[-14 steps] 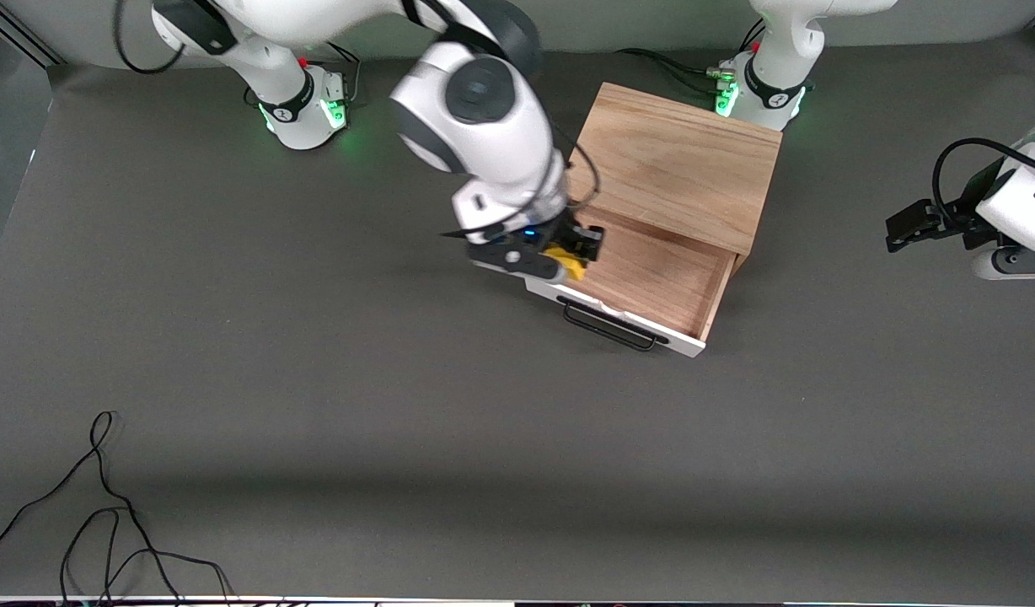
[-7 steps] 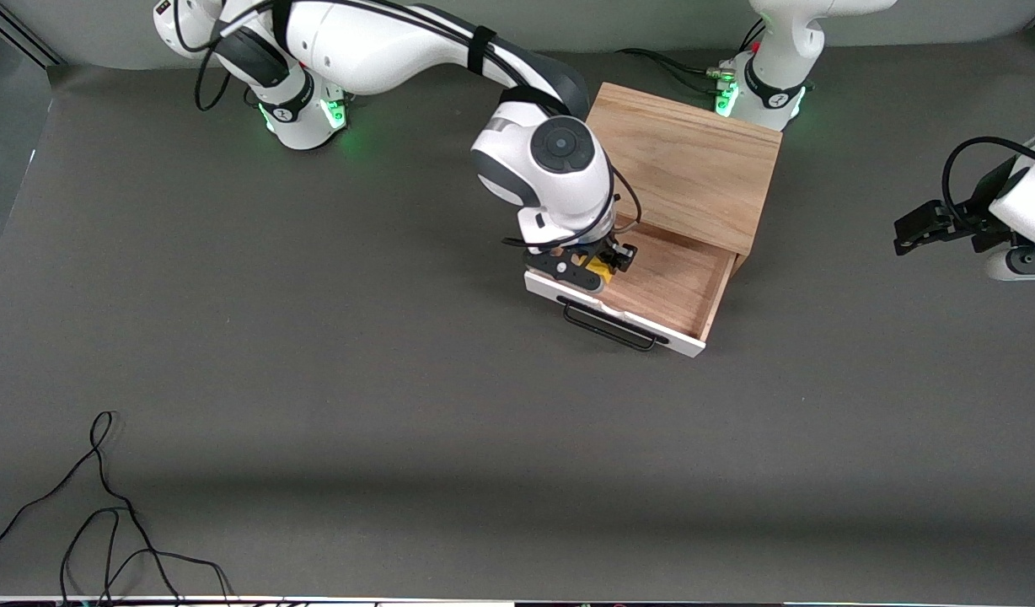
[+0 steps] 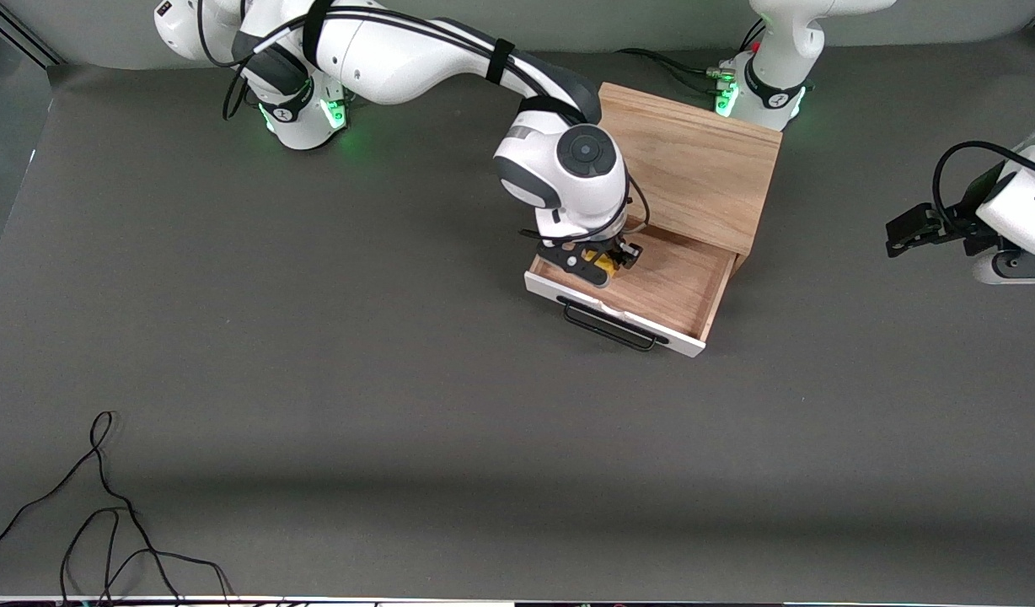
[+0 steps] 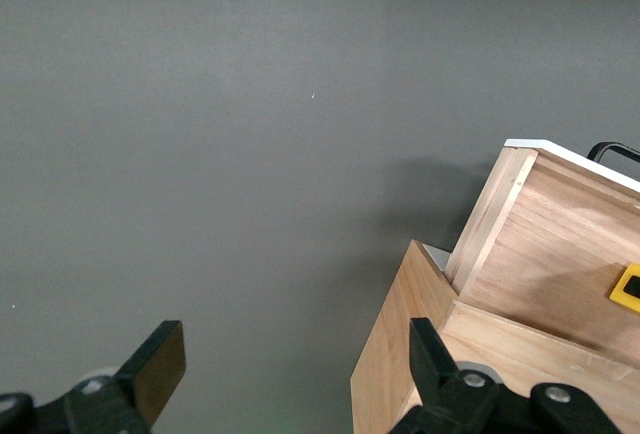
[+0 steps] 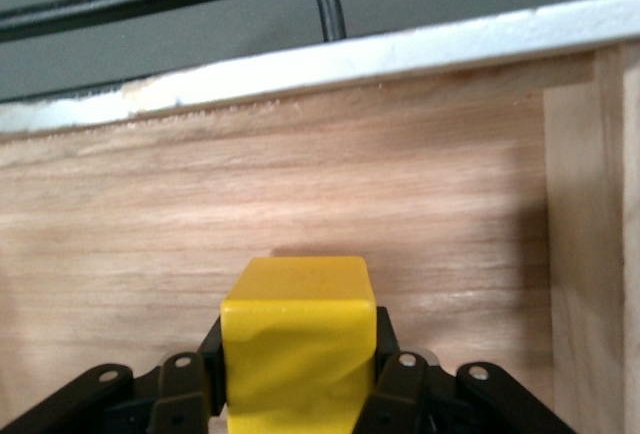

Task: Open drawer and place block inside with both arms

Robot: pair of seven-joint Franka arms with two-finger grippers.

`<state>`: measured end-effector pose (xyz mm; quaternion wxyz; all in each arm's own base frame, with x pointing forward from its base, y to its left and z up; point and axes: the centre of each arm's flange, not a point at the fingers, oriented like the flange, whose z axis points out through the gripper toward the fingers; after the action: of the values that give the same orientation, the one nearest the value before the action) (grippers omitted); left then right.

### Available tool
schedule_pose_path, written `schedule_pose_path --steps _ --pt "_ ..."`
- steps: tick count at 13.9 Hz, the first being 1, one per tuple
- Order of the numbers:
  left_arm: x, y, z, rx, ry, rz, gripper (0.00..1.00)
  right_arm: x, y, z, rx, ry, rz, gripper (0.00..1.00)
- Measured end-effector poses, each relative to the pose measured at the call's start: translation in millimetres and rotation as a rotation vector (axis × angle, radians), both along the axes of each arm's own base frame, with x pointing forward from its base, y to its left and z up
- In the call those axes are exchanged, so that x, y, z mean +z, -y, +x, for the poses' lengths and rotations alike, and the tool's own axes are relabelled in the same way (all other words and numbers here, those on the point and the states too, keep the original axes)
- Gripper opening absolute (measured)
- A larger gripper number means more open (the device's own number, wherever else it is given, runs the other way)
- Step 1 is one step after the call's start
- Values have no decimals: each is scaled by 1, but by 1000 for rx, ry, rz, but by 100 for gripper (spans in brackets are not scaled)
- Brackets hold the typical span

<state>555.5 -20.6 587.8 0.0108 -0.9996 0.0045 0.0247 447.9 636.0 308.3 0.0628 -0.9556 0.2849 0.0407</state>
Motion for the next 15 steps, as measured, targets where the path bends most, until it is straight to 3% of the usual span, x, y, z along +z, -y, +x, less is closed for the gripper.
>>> schedule_pose_path --steps 1,3,5,10,13,15 --pt "0 0 0 -4 -1 0 100 -1 -2 -3 14 22 -13 58" --pt "0 0 -1 -27 -8 -1 100 -4 -6 -8 46 71 -44 77" --pt "3 -2 -2 -40 -13 -2 100 -4 -8 -12 60 88 -53 98" --pt "10 -5 -3 -37 -12 -2 100 59 4 6 31 142 -44 100" --pt "9 -5 -3 -36 -14 -2 100 141 55 53 -22 202 -6 100" --pt "9 -6 -3 -35 -16 -2 100 189 109 88 -72 183 33 100"
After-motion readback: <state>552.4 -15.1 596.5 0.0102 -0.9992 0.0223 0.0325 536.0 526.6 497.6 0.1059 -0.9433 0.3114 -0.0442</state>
